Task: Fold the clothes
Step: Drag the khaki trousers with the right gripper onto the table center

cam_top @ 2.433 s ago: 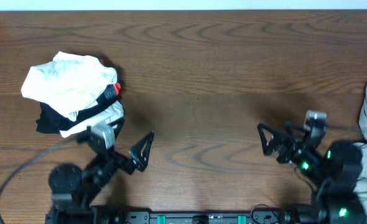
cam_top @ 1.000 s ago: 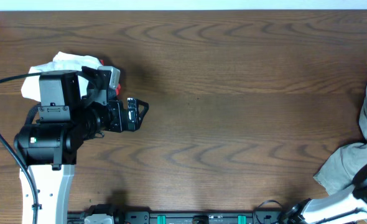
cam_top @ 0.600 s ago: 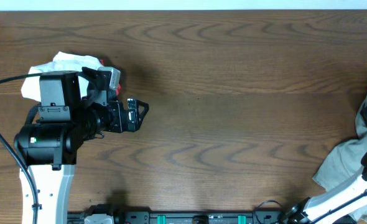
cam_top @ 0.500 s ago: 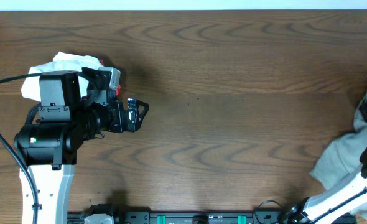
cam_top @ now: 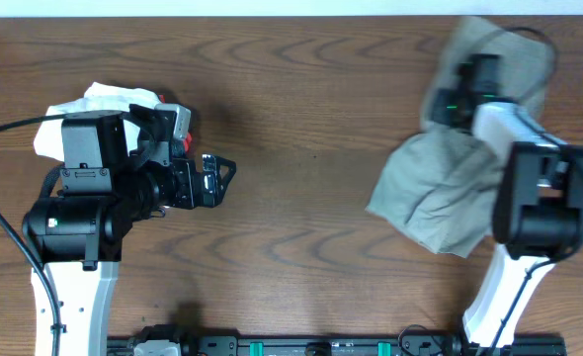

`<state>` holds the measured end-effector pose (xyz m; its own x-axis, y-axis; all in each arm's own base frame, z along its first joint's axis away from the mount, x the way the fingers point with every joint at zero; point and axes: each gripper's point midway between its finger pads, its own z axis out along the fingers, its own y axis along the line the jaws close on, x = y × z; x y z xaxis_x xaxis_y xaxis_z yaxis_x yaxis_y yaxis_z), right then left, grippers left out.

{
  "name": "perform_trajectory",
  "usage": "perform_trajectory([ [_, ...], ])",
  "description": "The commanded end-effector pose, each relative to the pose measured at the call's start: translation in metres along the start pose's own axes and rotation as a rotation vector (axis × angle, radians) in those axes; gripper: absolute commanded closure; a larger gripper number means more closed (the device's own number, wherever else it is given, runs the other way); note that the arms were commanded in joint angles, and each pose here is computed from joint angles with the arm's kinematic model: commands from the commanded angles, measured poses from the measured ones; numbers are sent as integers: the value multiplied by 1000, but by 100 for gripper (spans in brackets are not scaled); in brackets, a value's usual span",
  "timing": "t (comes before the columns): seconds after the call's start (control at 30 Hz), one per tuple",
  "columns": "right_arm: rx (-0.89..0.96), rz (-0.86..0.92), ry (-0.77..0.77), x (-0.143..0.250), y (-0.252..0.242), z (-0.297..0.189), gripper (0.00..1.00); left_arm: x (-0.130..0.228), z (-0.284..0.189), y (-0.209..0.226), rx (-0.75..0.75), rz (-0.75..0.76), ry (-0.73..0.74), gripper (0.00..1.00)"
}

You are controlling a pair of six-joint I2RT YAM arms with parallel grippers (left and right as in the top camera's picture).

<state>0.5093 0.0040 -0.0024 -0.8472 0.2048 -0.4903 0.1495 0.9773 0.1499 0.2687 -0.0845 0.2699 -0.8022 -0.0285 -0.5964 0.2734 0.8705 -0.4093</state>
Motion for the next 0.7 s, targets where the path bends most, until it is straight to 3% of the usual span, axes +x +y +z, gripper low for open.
perform_trajectory([
  [0.0,-162,-327,274,115,73,35,99,-7,-5,-1,-7,29,-23,2],
  [0.1,-88,-534,291,136,99,31,99,-8,-5,-1,-7,31,-27,2],
  [0.27,-88,-649,249,133,131,7,99,-8,-5,-1,-9,31,-27,2],
  [0.43,-253,-606,118,86,161,-59,95,-8,-5,2,-22,31,-27,2],
  [0.5,-303,-556,72,67,163,-90,91,-8,-5,1,-21,31,-27,2],
  [0.57,-289,-453,64,56,152,-110,79,-8,-5,2,-21,31,-29,2],
  [0.67,-238,-262,149,61,121,-121,83,-10,-5,1,-21,34,-34,2],
])
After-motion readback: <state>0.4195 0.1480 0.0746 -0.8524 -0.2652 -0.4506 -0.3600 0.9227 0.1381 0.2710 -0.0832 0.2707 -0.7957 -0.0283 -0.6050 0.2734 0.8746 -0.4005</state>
